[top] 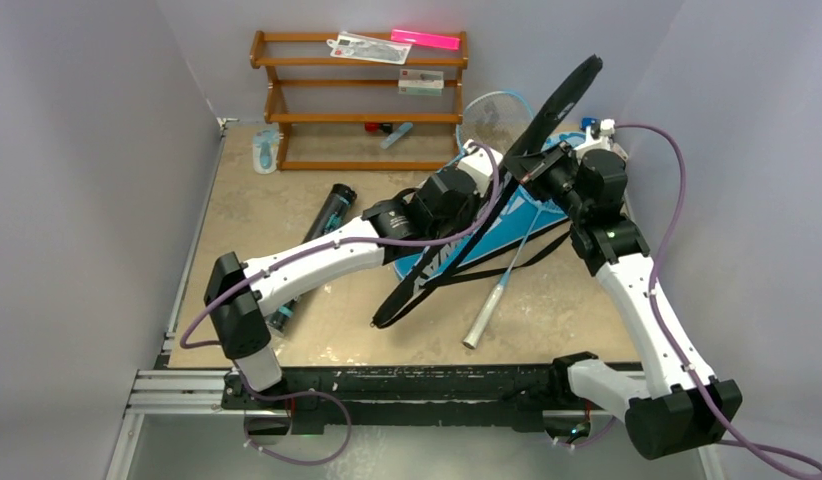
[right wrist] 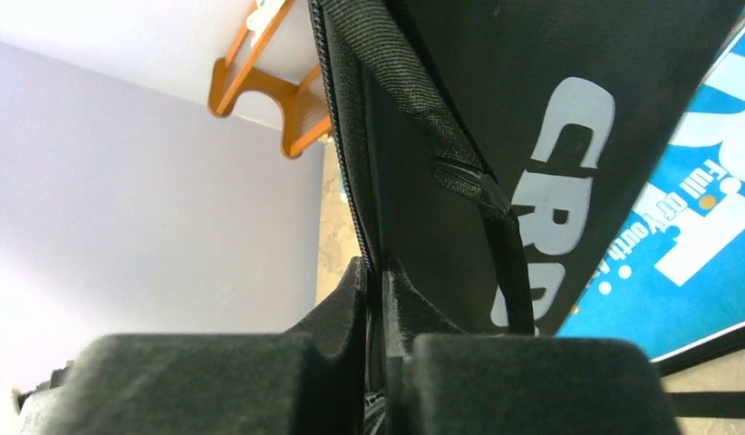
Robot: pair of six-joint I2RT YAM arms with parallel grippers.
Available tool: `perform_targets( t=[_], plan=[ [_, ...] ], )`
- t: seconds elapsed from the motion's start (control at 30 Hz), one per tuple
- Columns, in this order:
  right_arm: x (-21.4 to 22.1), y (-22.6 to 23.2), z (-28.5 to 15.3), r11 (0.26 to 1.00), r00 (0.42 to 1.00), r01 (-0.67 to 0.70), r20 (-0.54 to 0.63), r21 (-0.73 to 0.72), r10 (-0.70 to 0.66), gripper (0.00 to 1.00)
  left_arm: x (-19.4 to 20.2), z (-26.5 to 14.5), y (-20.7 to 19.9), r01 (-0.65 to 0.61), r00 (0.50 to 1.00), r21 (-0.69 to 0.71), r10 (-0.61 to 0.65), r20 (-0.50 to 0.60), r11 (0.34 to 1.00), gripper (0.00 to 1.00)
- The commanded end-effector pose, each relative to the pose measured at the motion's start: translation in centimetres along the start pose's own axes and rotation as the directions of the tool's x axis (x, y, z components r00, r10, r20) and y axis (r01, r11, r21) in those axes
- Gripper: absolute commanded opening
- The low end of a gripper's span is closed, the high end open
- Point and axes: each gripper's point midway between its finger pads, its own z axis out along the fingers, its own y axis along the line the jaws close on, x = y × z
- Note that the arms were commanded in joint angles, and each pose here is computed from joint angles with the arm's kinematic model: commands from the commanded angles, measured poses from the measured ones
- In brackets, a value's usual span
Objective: Pack up the badminton gear
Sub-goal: Place the racket bag at the center of the board.
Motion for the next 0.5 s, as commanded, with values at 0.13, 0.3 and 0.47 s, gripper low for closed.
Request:
perform_targets(
  t=[0.13,0.3,0.47],
  plan=[
    [-3.1,3.8,-2.4,0.994,0.99,0.071,0.127,-0.082,-0.06,0.48,-7.0,-2.5,4.8,0.044,0.995,-0.155,-0.029,0.097,0.987,0.0],
    [-4.1,3.7,-4.0,0.992,0.977,0.118,0.184,-0.05,-0.107,0.53,-7.9,-6.9,12.0,0.112,0.991,-0.259,-0.089,0.1,0.959,0.0],
    [-4.6,2.8,-4.8,0.989,0.962,0.149,0.234,-0.009,-0.142,0.55,-9.0,-12.0,17.9,0.086,0.993,-0.422,-0.044,0.108,0.902,0.0]
  ],
)
